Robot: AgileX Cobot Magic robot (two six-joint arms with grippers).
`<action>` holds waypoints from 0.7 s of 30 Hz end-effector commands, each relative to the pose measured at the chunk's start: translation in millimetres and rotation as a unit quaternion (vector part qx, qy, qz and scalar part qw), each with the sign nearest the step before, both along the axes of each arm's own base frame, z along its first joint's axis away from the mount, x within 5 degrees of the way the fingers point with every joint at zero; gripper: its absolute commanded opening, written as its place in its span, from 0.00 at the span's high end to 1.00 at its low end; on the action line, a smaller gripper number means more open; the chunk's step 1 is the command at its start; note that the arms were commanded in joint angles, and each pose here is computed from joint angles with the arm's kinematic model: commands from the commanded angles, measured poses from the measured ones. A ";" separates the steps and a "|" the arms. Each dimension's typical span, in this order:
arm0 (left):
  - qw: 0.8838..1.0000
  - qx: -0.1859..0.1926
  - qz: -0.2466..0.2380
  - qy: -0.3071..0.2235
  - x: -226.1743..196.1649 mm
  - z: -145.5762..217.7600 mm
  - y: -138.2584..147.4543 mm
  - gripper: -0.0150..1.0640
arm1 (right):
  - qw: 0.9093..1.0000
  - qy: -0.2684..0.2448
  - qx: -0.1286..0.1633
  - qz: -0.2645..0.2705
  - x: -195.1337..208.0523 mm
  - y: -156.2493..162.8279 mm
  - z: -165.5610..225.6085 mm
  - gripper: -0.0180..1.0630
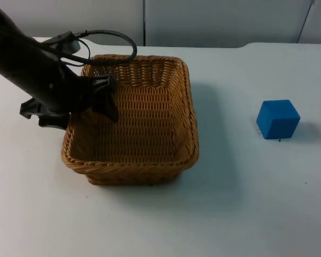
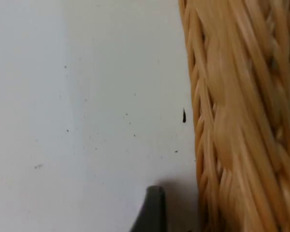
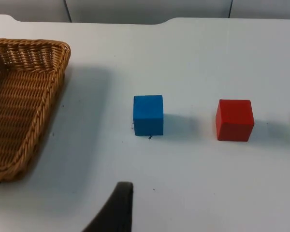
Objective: Pick up the basket with the left hand and place the blue cube into the basket with the right hand.
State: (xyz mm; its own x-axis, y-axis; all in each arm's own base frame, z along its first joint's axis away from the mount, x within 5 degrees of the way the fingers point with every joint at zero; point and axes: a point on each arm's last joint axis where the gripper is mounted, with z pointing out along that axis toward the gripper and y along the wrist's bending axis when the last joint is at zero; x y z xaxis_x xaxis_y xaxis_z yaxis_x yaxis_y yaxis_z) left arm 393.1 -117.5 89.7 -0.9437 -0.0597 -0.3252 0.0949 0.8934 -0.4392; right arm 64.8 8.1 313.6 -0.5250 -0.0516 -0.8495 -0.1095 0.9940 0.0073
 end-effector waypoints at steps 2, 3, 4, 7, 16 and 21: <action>1.000 -0.002 -0.001 0.006 -0.4 -3.5 -2.9 0.48 | 1.000 -0.003 -0.001 -0.001 0.3 -0.2 1.5 0.03; 1.000 -0.002 -0.001 0.006 -0.4 -3.5 -2.9 0.56 | 1.000 -0.003 -0.001 -0.001 0.3 -0.2 1.5 0.03; 1.000 -0.002 -0.001 0.006 -0.4 -3.5 -2.9 0.56 | 1.000 -0.003 -0.001 -0.001 0.3 -0.2 1.5 0.03; 1.000 -0.001 0.008 0.002 1.0 -3.2 -2.4 0.76 | 1.000 -0.003 -0.001 -0.001 0.3 -0.2 1.5 0.03; 0.999 -0.016 0.037 0.004 2.9 -1.4 -2.8 0.82 | 1.000 -0.003 -0.001 -0.001 0.3 -0.2 1.5 0.03; 0.999 -0.030 0.046 -0.001 3.0 12.6 -4.0 0.99 | 1.000 -0.003 -0.001 -0.001 0.3 -0.2 1.5 0.03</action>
